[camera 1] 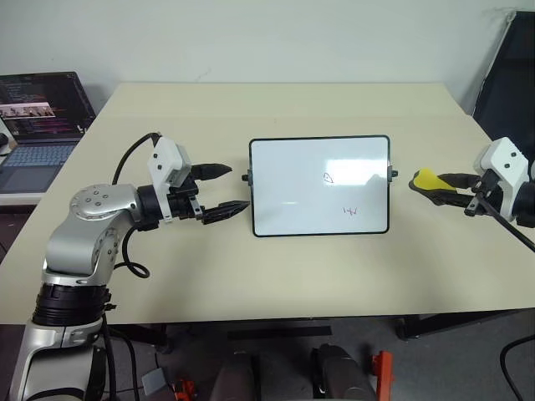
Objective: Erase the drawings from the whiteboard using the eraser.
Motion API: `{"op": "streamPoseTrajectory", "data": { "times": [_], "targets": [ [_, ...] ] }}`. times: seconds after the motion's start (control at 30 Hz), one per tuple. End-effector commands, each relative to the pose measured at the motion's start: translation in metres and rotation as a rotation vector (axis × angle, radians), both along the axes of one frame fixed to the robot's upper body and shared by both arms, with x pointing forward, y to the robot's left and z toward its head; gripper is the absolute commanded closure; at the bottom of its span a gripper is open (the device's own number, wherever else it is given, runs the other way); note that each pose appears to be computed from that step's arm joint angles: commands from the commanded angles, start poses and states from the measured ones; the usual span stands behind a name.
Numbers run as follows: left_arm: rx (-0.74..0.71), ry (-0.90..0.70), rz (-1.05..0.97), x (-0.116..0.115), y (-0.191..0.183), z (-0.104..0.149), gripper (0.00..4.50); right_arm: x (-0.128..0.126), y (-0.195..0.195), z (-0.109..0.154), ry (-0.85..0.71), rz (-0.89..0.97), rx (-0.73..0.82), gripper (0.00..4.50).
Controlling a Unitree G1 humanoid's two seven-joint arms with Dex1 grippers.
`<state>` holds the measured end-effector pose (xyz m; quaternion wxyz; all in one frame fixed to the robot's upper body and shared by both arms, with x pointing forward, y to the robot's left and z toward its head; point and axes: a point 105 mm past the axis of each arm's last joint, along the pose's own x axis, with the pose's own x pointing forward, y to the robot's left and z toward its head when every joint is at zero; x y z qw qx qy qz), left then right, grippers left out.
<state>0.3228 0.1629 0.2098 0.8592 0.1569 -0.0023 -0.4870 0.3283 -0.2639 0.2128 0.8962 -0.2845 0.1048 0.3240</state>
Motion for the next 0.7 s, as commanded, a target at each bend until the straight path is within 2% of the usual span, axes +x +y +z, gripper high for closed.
{"op": "streamPoseTrajectory", "data": {
  "times": [0.03, 0.7],
  "targets": [
    [-0.004, -0.039, -0.014, -0.003, -0.004, 0.009, 0.0, 0.0, 0.001, 0.016, -0.055, 0.005, 0.002, 3.41],
    [-0.012, -0.04, 0.002, -0.001, -0.004, 0.007, 0.0, 0.003, 0.012, 0.015, -0.051, 0.031, 0.02, 3.41]
  ]
}}
